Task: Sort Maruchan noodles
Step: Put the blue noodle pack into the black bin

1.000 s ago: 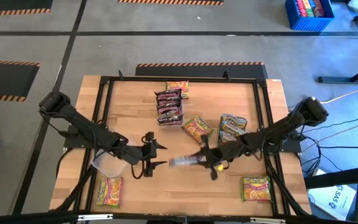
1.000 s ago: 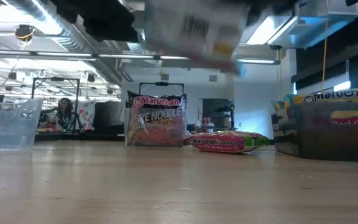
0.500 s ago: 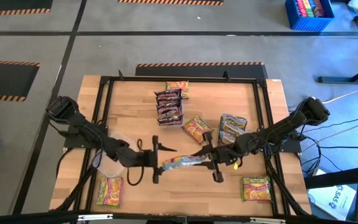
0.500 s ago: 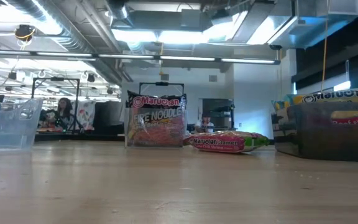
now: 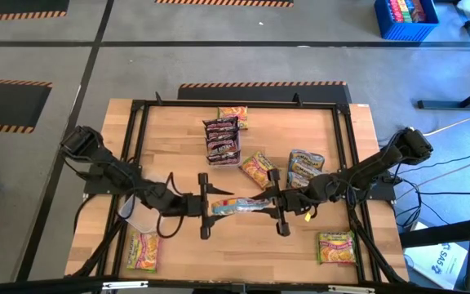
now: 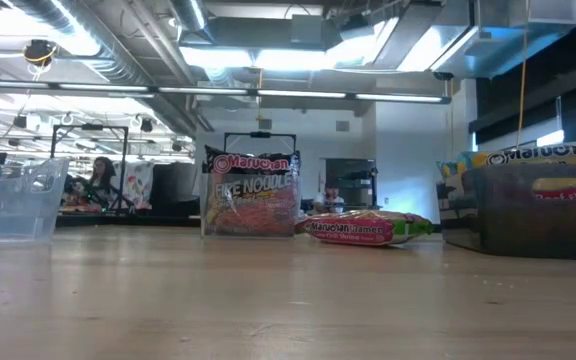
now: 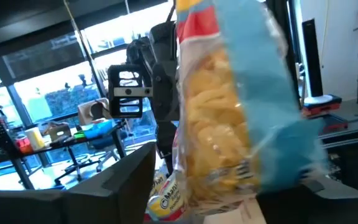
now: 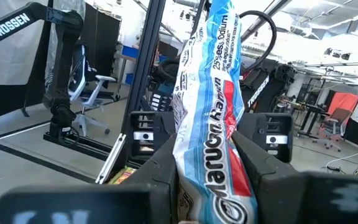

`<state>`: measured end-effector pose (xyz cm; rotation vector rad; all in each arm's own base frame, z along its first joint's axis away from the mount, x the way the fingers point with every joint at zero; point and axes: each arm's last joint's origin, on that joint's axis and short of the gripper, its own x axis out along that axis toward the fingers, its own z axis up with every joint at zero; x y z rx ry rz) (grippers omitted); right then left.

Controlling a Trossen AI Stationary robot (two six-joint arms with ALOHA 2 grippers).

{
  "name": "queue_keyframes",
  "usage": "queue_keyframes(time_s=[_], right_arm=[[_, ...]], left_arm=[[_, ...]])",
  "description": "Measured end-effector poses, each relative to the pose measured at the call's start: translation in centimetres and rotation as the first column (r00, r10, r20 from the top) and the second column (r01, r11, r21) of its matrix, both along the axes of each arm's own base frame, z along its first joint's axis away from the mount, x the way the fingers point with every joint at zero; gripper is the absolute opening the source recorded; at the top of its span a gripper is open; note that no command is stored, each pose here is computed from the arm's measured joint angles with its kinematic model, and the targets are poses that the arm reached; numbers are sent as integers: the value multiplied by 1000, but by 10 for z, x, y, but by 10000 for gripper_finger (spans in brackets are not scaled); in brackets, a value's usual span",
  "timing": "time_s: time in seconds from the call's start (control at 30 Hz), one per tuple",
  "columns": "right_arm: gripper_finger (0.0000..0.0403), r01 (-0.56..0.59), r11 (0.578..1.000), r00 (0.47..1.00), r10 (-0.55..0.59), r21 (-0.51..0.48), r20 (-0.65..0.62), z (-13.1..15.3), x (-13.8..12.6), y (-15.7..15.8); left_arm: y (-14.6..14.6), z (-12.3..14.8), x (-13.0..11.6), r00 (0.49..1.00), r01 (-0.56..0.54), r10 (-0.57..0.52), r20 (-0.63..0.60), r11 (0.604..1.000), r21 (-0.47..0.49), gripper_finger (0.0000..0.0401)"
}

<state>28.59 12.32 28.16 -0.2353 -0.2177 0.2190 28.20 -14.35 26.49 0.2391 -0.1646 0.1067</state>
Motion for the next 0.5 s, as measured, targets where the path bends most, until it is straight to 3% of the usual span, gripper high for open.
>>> queue_keyframes(time_s=[0.3, 0.5], right_arm=[[90, 7, 1000, 1000, -7, -5, -8, -1, 0, 0], [158, 126, 992, 992, -125, 13, -20, -1, 1, -3]], left_arm=[[5, 0, 6, 999, 30, -30, -21, 999, 27, 138], [7, 0, 4, 995, -93, 96, -38, 992, 89, 130]])
